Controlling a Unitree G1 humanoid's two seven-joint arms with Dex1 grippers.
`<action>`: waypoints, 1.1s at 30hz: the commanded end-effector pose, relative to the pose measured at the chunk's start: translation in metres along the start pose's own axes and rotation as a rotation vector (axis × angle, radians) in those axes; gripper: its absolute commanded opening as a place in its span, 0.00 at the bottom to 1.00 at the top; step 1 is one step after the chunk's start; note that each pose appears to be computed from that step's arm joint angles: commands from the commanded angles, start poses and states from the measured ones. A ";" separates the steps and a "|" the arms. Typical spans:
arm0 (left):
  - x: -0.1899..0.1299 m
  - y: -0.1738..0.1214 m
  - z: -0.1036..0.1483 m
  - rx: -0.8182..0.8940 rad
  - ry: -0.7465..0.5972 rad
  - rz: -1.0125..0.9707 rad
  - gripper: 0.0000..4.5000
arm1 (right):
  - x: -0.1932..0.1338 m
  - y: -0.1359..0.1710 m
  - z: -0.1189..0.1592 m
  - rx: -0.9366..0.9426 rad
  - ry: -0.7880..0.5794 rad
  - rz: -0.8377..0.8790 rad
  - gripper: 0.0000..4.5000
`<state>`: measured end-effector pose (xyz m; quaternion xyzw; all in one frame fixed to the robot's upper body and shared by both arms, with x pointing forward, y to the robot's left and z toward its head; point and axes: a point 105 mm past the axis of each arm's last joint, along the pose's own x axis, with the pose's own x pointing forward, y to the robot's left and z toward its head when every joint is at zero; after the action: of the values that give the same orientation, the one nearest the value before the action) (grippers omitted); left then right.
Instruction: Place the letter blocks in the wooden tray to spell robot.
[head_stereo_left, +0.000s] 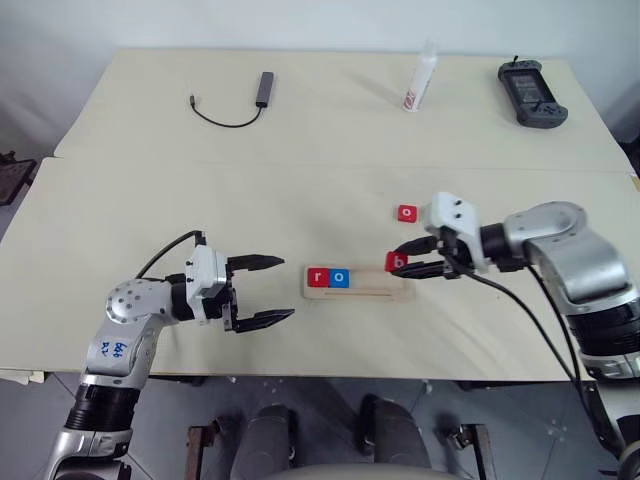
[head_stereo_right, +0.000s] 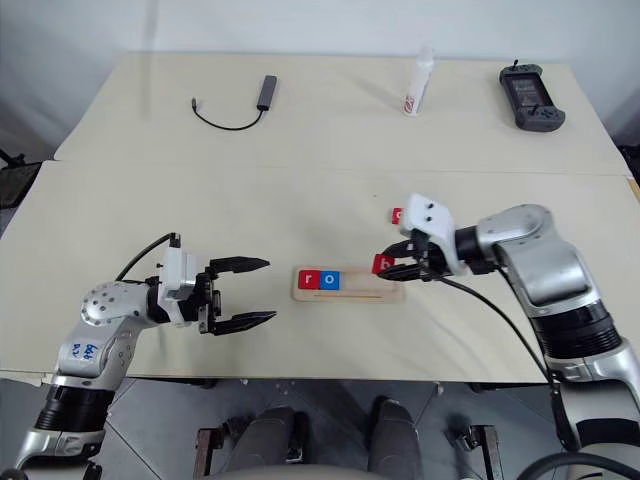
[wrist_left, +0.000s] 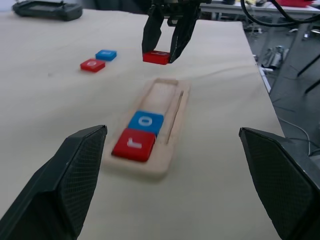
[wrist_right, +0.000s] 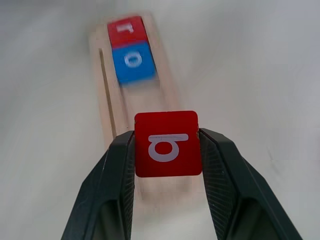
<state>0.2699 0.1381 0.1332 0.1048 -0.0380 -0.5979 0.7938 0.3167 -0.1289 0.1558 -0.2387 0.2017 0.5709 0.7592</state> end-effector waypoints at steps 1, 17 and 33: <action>0.000 -0.002 0.013 0.043 -0.035 0.021 1.00 | 0.012 0.002 0.006 -0.033 0.014 -0.019 0.32; -0.003 -0.004 0.016 0.050 -0.029 0.069 1.00 | 0.038 0.005 0.016 -0.092 0.006 0.006 0.72; 0.000 -0.003 0.014 0.044 -0.033 0.056 1.00 | 0.005 0.000 -0.014 -0.015 0.049 -0.111 0.43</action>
<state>0.2657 0.1369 0.1412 0.1127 -0.0546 -0.5717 0.8108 0.3172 -0.1370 0.1315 -0.2596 0.2225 0.5256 0.7790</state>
